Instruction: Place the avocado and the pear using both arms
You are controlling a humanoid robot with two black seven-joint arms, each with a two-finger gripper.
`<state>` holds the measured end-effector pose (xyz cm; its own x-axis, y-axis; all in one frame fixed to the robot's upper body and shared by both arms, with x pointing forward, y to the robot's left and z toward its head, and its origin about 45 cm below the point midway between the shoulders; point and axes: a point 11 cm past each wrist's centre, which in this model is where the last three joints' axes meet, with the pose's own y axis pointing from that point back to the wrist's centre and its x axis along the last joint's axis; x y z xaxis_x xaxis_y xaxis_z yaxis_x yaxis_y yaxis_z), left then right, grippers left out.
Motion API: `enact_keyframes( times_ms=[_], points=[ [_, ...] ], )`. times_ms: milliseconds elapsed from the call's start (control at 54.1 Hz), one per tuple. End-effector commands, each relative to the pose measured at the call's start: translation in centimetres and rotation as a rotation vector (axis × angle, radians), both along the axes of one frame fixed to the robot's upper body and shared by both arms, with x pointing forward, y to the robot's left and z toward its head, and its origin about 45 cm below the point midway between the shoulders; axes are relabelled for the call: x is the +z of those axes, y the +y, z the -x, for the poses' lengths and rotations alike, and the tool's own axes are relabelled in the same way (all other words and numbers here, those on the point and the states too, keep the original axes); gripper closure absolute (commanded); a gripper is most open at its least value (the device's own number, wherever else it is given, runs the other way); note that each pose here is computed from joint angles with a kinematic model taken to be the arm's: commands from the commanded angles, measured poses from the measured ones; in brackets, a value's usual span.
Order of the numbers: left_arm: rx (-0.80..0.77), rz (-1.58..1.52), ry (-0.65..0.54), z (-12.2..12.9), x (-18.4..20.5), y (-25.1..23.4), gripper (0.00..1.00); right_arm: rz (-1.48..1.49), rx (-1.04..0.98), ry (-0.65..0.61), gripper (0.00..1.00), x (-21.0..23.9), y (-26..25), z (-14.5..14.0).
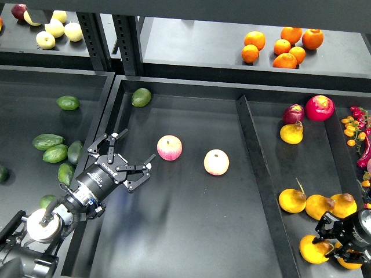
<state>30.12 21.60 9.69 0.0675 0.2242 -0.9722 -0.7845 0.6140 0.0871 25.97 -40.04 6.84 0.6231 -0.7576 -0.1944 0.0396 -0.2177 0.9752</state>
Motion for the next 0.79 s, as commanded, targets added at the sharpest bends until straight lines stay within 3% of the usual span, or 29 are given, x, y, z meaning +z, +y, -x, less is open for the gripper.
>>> enact_keyframes(
  times_ms=[0,166,425,776],
  points=[
    [-0.001,0.0,0.0,0.0,0.0,0.0,0.01,-0.001,0.0,-0.003,0.48,0.1,0.0,-0.1],
    [-0.001,0.0,0.0,0.0,0.0,0.0,0.01,0.0,-0.003,-0.006,0.39,0.2,-0.1,-0.2],
    [-0.001,0.0,0.0,0.0,0.0,0.0,0.01,-0.032,0.012,-0.047,0.01,2.0,0.8,-1.7],
    [-0.001,0.0,0.0,0.0,0.0,0.0,0.01,-0.078,-0.087,-0.167,0.01,7.3,-0.7,-5.0]
  ],
)
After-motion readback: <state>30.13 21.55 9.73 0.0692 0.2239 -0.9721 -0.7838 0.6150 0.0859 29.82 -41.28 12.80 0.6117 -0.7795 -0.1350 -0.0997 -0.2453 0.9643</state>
